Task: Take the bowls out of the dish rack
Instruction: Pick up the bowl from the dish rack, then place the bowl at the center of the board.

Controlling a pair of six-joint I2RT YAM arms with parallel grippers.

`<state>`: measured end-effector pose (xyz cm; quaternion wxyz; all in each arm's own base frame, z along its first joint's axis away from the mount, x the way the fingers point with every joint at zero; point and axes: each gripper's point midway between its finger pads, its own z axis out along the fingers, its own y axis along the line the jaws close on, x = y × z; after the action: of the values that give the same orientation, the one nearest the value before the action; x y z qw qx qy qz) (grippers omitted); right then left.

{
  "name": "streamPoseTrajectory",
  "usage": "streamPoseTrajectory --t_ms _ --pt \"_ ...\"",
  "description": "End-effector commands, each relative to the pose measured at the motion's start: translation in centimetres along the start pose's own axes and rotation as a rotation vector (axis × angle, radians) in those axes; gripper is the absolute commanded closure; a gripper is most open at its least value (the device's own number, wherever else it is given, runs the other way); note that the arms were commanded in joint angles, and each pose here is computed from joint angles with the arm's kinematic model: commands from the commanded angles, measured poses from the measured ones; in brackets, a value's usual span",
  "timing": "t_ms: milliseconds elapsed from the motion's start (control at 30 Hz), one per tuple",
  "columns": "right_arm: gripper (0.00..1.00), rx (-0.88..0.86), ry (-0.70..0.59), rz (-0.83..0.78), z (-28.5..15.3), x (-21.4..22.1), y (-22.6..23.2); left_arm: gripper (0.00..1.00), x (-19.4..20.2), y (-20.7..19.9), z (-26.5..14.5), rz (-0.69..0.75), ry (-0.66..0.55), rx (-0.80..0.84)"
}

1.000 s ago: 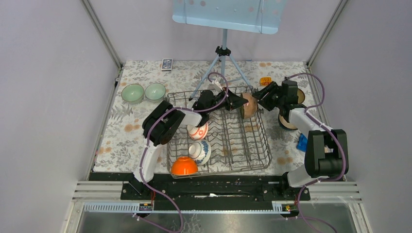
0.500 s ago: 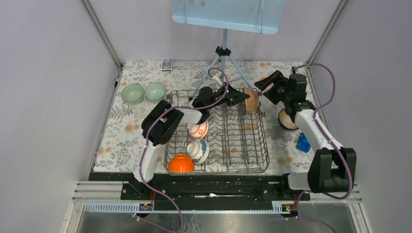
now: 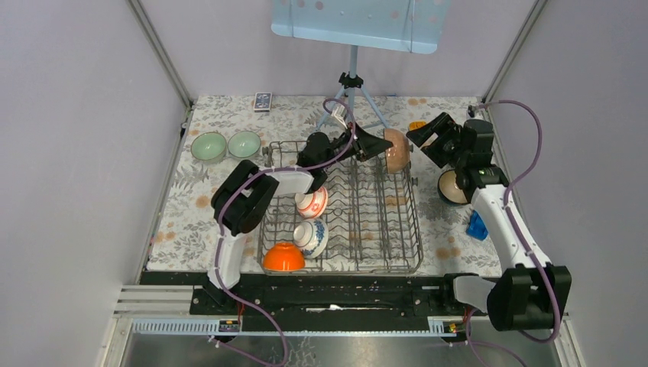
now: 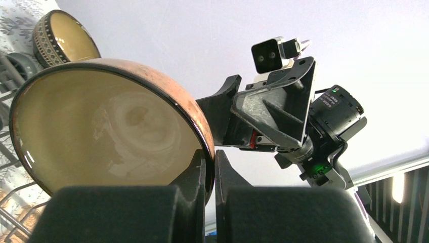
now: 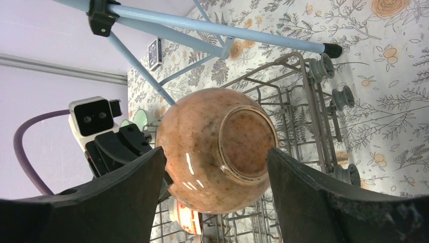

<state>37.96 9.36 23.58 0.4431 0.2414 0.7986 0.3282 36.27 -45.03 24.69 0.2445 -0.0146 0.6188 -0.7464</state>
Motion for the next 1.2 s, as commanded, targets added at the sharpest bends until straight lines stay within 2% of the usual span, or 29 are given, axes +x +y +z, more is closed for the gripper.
streamPoseTrajectory --t_ms 0,167,333,600,800,900,967,1167 --pt "0.20 -0.043 -0.086 -0.068 -3.3 -2.0 2.5 1.00 -1.8 -12.3 -1.2 0.192 -0.049 0.267" --pt "0.21 -0.056 -0.109 -0.105 -6.3 -2.2 4.0 1.00 -1.5 -13.6 -2.4 0.223 -0.035 0.222" --pt "0.22 -0.048 -0.107 -0.213 -9.4 -0.8 4.9 1.00 -0.7 -14.9 -4.1 0.294 -0.008 0.109" --pt "0.21 -0.095 -0.035 -0.330 -13.3 0.9 7.2 1.00 0.8 -17.6 -9.0 0.593 0.055 -0.147" --pt "0.21 -0.137 0.030 -0.349 -14.3 2.1 8.6 1.00 0.6 -20.1 -13.6 0.826 0.056 -0.312" --pt "0.22 -0.144 0.086 -0.362 -14.3 3.3 8.8 1.00 1.0 -20.6 -15.4 0.992 0.063 -0.406" --pt "0.22 -0.137 0.111 -0.387 -14.5 3.6 9.0 1.00 3.0 -20.9 -16.1 1.128 0.116 -0.437" --pt "0.22 -0.132 0.184 -0.471 -15.5 4.0 11.1 1.00 9.2 -20.3 -17.7 1.381 0.300 -0.497"
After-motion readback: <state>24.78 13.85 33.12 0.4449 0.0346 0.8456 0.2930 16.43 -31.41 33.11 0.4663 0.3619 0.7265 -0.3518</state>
